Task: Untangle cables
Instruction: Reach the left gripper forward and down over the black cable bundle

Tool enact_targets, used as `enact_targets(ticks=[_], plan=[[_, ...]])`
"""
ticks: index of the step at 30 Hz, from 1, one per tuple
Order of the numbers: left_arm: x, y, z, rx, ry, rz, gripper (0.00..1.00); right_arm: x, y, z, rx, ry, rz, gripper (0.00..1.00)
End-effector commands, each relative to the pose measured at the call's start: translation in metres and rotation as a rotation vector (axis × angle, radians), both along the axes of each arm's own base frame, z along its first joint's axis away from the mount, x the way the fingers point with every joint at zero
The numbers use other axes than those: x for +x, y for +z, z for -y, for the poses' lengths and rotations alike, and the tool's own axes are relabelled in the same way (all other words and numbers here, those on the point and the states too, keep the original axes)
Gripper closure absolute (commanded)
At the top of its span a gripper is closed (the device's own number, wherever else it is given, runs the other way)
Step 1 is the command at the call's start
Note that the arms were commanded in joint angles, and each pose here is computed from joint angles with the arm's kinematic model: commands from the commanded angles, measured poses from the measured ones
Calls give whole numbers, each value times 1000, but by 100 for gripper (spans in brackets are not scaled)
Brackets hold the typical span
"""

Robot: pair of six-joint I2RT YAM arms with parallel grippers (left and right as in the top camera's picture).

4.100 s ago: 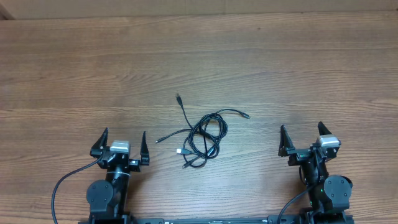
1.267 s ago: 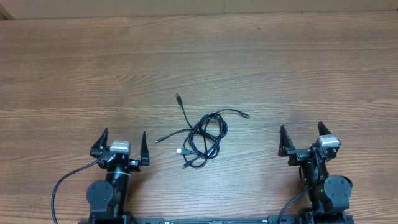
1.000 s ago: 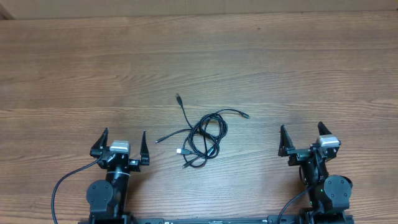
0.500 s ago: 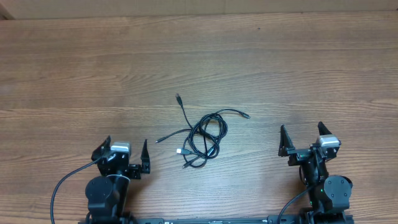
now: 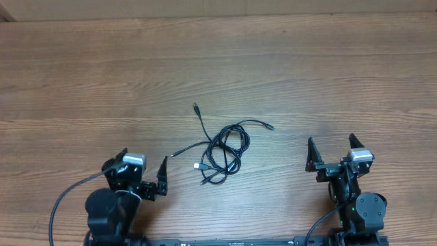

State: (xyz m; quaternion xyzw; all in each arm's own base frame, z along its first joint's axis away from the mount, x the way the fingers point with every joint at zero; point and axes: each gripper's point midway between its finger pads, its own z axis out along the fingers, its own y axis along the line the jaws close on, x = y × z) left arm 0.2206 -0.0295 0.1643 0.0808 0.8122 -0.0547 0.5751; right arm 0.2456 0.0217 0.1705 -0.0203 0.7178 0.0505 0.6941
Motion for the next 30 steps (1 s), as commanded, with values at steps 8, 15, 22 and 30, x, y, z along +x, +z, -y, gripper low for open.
enact_targets(ticks=[8,15,22,30], plan=[[19,29,29,-10,-198,-173,0,0,-1,2,-4,-8,7,0],[40,25,46,13,-350,-290,0,0,-1,2,-4,-8,7,0],[48,6,65,134,-463,-498,0,0,-1,2,-4,-8,7,0],[62,-14,119,239,-642,-663,0,0,-1,2,-4,-8,7,0]])
